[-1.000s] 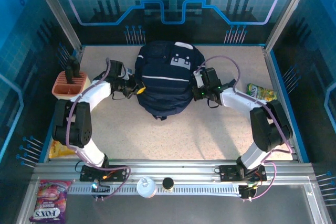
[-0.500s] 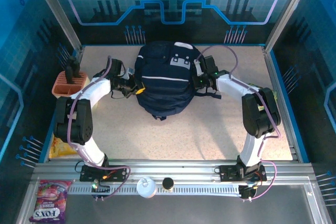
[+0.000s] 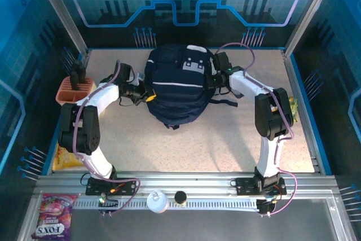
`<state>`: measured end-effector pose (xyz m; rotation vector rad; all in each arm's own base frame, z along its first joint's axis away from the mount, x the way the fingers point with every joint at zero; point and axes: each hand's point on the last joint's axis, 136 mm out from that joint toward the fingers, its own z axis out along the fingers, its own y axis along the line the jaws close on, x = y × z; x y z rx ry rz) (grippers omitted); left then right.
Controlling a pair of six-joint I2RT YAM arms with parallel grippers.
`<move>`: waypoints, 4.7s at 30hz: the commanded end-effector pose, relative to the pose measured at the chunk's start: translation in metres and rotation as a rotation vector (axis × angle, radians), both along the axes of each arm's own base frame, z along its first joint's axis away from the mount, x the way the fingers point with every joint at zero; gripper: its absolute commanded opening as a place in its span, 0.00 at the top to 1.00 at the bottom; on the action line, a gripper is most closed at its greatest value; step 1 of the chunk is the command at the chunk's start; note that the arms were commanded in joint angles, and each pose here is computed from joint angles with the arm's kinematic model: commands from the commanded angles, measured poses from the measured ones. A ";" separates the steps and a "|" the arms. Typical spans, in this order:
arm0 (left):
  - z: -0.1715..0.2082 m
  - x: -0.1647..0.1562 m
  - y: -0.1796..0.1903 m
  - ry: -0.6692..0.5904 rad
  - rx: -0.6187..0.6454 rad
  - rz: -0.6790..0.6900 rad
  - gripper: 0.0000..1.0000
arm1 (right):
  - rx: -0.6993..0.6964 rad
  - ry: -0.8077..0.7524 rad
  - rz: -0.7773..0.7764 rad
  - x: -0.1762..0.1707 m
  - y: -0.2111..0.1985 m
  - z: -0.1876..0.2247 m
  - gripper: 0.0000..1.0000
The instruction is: Pack the student bag
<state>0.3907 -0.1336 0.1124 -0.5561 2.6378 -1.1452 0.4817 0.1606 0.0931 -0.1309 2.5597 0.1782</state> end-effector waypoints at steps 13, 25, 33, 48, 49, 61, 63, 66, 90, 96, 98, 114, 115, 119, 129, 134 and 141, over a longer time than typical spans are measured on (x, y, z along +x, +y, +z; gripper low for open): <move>0.003 -0.016 0.007 0.010 -0.002 0.032 1.00 | 0.259 -0.118 -0.036 -0.026 -0.005 0.076 0.33; 0.000 -0.014 0.007 0.024 -0.020 0.054 0.95 | 0.499 0.026 0.068 -0.029 0.060 0.051 0.19; -0.002 -0.014 0.006 0.030 -0.021 0.051 0.93 | 0.514 0.109 0.155 -0.027 0.089 0.028 0.19; 0.001 -0.006 0.008 0.019 -0.021 0.079 0.90 | 0.564 0.241 0.417 -0.120 0.108 0.022 0.19; 0.001 -0.005 0.008 0.017 -0.022 0.083 0.90 | 0.568 0.246 0.429 -0.126 0.107 0.023 0.19; 0.008 0.006 0.013 -0.001 -0.014 0.136 0.89 | 0.399 0.175 0.442 -0.141 0.079 0.020 0.22; 0.008 0.005 0.013 0.002 -0.015 0.135 0.88 | 0.300 0.143 0.397 -0.133 0.064 0.011 0.24; 0.009 0.004 0.013 0.002 -0.015 0.133 0.88 | 0.251 0.102 0.399 -0.132 0.057 0.008 0.26; 0.017 0.004 0.008 0.001 -0.065 0.150 0.87 | 0.035 0.064 0.488 -0.144 0.075 -0.006 0.87; 0.023 0.005 0.004 -0.005 -0.096 0.176 0.87 | -0.009 0.045 0.566 -0.162 0.087 0.001 0.91; 0.022 0.006 0.000 0.000 -0.106 0.183 0.87 | -0.007 0.041 0.617 -0.169 0.100 0.003 0.91; 0.015 -0.016 0.026 0.010 0.104 0.282 0.55 | 0.189 -0.022 0.375 -0.156 0.094 0.050 0.53; 0.015 -0.019 0.029 0.005 0.131 0.288 0.54 | 0.233 -0.024 0.335 -0.155 0.088 0.054 0.50; 0.027 -0.033 0.035 -0.050 0.282 0.294 0.49 | 0.414 -0.045 0.140 -0.144 0.057 0.069 0.44; 0.039 -0.056 -0.061 -0.159 0.459 -0.010 0.42 | 0.630 0.041 -0.143 -0.126 0.013 0.066 0.16; 0.031 -0.062 -0.111 -0.191 0.510 -0.129 0.43 | 0.654 0.059 -0.180 -0.123 0.011 0.060 0.00; 0.009 -0.068 -0.149 -0.174 0.548 -0.232 0.51 | 0.702 0.085 -0.201 -0.121 0.014 0.053 0.00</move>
